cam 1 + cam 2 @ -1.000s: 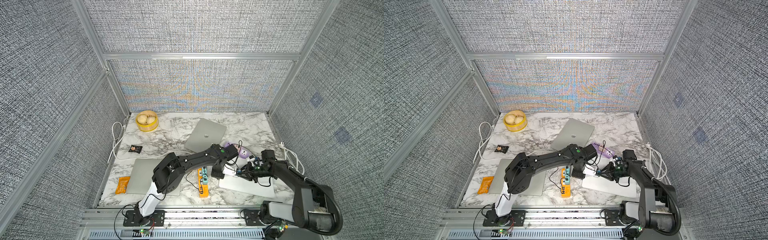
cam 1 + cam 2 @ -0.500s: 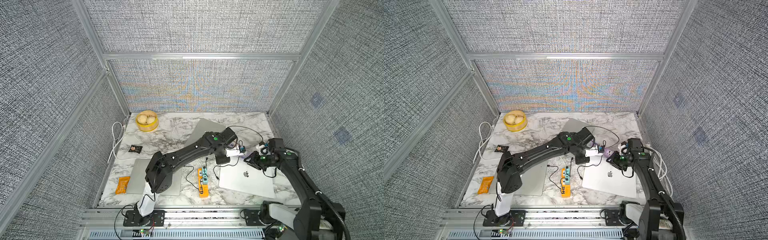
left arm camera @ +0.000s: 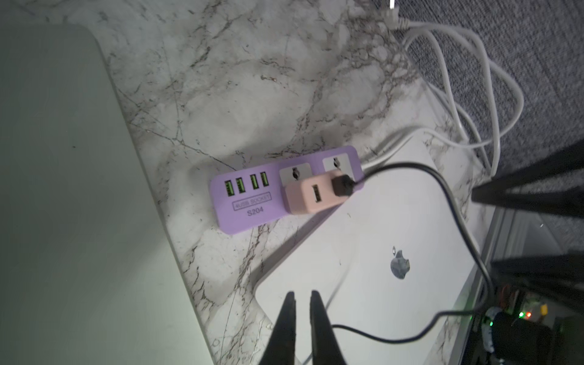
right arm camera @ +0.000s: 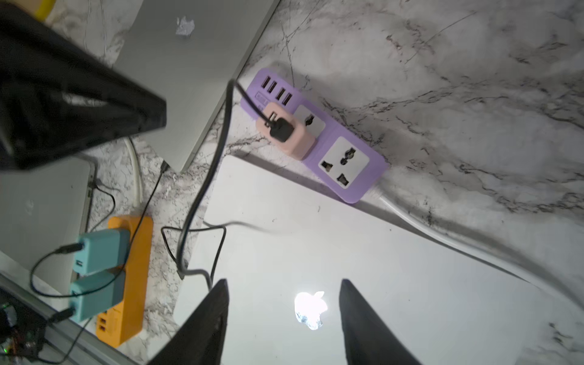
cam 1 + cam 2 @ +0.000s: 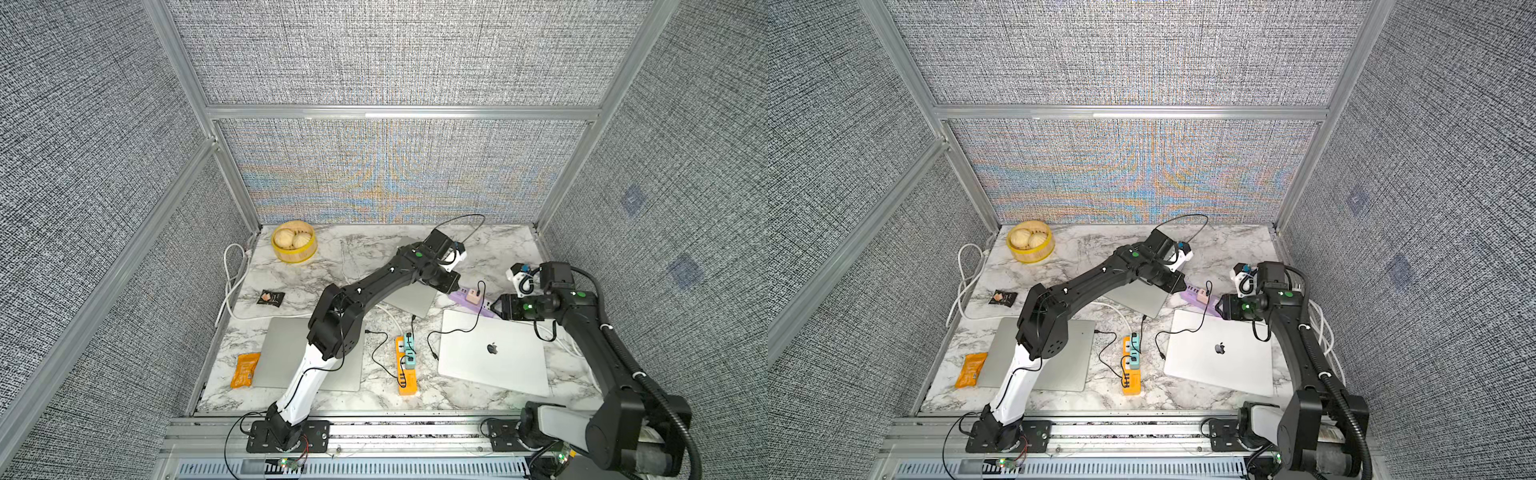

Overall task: Unplug the laptop charger
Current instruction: Remove the plug from the socket.

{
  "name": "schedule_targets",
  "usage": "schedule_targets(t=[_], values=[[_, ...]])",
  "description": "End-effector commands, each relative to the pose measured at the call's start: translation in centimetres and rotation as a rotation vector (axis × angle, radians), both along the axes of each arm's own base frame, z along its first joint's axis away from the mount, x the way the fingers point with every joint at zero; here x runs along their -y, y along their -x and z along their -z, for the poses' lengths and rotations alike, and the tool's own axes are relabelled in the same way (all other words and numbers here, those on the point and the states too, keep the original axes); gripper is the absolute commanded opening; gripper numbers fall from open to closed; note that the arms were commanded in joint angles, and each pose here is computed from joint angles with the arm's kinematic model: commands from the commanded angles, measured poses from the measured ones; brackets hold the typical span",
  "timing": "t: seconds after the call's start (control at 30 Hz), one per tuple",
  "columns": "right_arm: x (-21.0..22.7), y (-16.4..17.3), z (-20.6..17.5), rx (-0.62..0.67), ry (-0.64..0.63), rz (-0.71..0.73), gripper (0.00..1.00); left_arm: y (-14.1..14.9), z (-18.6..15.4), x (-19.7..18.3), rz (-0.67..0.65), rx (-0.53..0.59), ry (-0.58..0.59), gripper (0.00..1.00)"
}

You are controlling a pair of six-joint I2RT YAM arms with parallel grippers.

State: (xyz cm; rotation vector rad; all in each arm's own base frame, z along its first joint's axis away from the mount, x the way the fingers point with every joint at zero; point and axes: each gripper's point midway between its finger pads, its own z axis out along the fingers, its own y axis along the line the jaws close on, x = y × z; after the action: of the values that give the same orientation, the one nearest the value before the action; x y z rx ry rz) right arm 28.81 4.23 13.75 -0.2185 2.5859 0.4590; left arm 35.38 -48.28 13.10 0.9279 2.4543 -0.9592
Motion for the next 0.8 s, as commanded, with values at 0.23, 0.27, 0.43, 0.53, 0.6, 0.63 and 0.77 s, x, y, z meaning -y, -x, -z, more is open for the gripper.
schedule_targets(t=[0.23,0.27,0.43,0.53,0.6,0.63,0.77], values=[[-0.2,-3.0,1.1,0.185,0.124,-0.257,0.62,-2.2,1.1,3.7,-0.152,-0.206,0.163,0.00],[-0.1,-3.3,1.2,0.196,0.139,-0.269,0.62,-2.2,1.3,3.7,-0.156,-0.222,0.160,0.00],[-1.0,-3.2,2.5,0.230,0.143,-0.413,0.62,-2.4,2.8,3.6,-0.200,-0.294,0.149,0.00],[-1.4,-3.5,2.8,0.226,0.116,-0.446,0.62,-2.5,3.4,3.8,-0.227,-0.343,0.161,0.00],[-1.7,-3.9,2.8,0.221,0.093,-0.463,0.62,-2.4,3.9,3.9,-0.241,-0.377,0.158,0.00],[-1.7,-4.2,2.8,0.221,0.089,-0.461,0.61,-2.5,4.2,3.9,-0.252,-0.388,0.155,0.00],[-2.0,-5.1,2.6,0.228,0.045,-0.467,0.61,-2.8,4.7,3.9,-0.280,-0.416,0.169,0.00]])
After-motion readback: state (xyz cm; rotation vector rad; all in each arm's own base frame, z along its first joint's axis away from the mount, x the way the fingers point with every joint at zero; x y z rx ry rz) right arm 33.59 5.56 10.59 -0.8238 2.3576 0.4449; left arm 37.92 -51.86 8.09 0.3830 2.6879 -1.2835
